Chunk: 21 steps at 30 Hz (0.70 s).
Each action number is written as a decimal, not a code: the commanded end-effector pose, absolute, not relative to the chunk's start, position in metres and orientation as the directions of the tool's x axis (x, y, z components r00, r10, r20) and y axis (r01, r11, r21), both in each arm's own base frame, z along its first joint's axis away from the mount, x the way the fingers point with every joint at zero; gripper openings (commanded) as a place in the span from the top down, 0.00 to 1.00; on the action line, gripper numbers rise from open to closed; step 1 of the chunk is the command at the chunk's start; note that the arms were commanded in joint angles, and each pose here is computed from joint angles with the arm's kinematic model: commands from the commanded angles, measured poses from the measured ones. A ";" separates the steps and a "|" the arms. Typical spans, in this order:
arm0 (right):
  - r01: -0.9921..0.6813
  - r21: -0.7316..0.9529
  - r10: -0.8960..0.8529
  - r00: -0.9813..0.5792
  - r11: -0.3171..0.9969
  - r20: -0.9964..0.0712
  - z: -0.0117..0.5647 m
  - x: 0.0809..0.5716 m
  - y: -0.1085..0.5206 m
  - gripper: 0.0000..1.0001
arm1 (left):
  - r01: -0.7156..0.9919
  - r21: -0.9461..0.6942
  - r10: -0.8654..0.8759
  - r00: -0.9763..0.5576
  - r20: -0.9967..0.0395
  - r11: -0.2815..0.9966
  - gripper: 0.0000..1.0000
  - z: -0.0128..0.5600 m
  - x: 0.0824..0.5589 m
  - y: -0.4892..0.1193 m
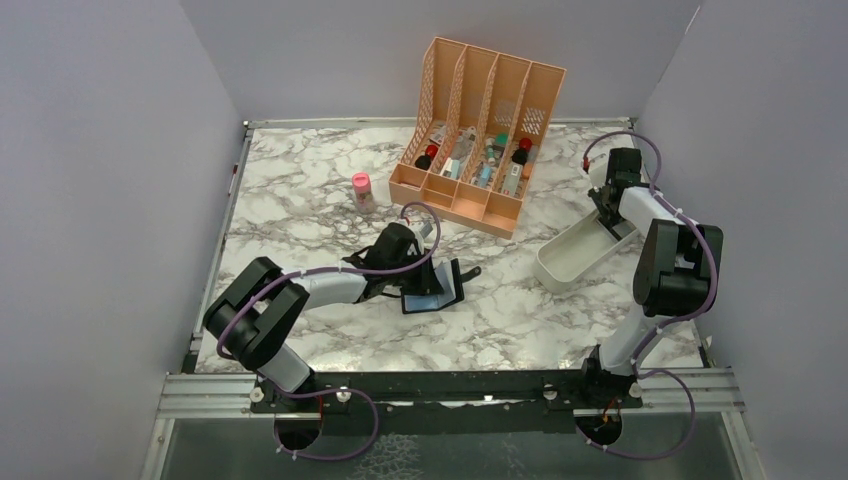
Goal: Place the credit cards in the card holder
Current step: Pick up the credit card from the storage box.
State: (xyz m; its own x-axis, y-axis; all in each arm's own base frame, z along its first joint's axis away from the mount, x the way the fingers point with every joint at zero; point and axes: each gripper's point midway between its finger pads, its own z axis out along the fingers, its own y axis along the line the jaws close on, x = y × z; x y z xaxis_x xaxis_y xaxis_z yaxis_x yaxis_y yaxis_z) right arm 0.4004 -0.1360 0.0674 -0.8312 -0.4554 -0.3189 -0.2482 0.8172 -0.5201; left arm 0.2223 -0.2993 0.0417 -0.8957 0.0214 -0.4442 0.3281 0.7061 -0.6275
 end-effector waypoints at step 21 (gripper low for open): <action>-0.105 -0.608 -0.418 -0.817 0.787 -0.398 0.112 0.415 -0.155 0.78 | 0.350 -0.657 0.018 -0.890 -0.456 0.667 0.81 0.052 0.221 -0.307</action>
